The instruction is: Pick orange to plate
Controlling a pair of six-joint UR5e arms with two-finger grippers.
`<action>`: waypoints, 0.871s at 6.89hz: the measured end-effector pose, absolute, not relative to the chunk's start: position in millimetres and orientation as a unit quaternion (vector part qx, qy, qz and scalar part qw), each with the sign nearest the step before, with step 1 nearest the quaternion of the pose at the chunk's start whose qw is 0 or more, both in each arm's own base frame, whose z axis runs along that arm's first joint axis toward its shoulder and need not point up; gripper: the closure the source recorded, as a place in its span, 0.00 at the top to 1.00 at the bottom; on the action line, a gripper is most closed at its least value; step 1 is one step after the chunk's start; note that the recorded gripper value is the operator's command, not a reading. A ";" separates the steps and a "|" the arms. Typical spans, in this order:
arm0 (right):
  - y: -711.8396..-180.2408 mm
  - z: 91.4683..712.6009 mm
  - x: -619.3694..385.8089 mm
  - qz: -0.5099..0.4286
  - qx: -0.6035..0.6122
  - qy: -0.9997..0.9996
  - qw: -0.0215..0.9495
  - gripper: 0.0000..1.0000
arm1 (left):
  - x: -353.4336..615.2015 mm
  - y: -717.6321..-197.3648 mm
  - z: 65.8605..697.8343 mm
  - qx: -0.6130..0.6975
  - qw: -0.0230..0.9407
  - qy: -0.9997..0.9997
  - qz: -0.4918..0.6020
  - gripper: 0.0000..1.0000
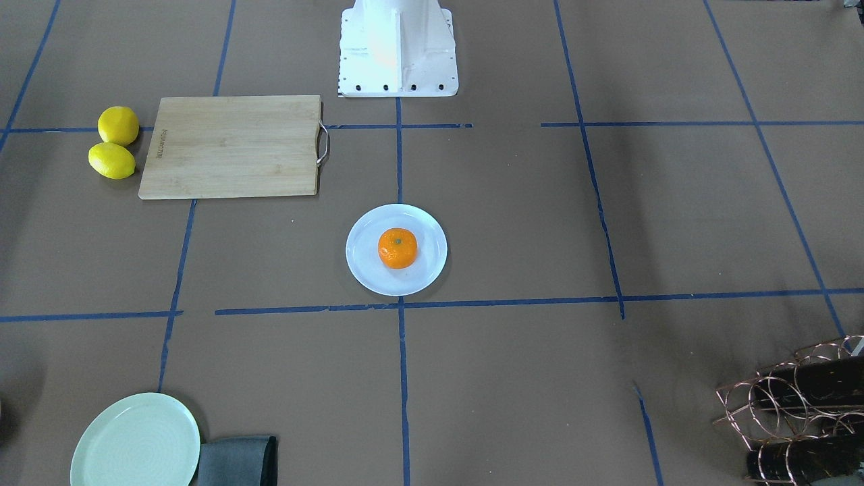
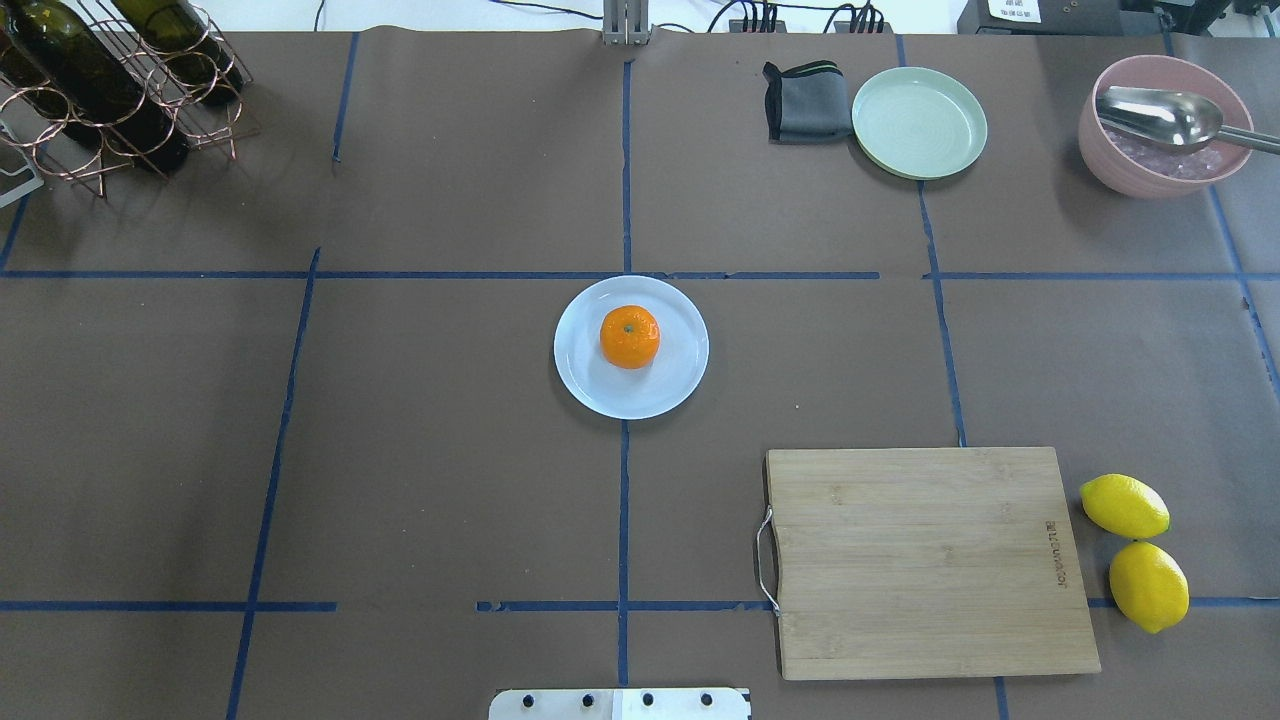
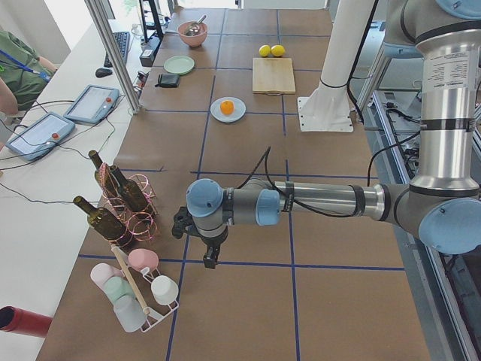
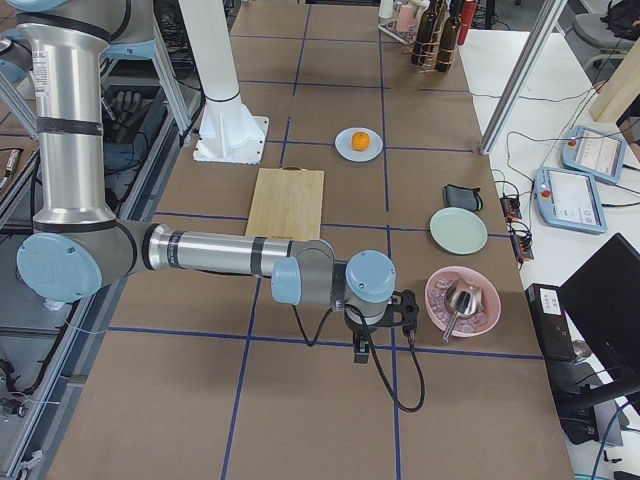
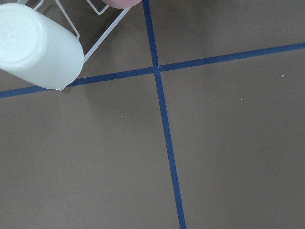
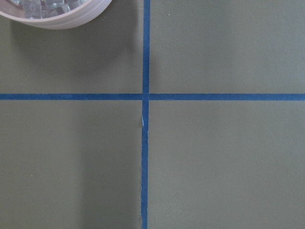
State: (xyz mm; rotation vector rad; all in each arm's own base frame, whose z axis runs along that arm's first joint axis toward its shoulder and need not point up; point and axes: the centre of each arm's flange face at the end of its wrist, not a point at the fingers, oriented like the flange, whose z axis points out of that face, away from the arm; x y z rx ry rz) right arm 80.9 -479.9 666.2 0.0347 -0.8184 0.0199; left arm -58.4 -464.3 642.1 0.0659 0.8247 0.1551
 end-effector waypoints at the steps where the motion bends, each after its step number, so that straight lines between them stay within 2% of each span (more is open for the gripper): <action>1: -480.2 666.0 80.7 0.009 0.017 -0.397 0.918 1.00 | -58.6 -464.8 641.7 0.029 0.913 0.400 0.068 1.00; 6: -481.8 664.7 81.3 0.008 0.020 -0.392 0.920 1.00 | -58.9 -467.1 638.0 0.005 0.916 0.402 0.000 1.00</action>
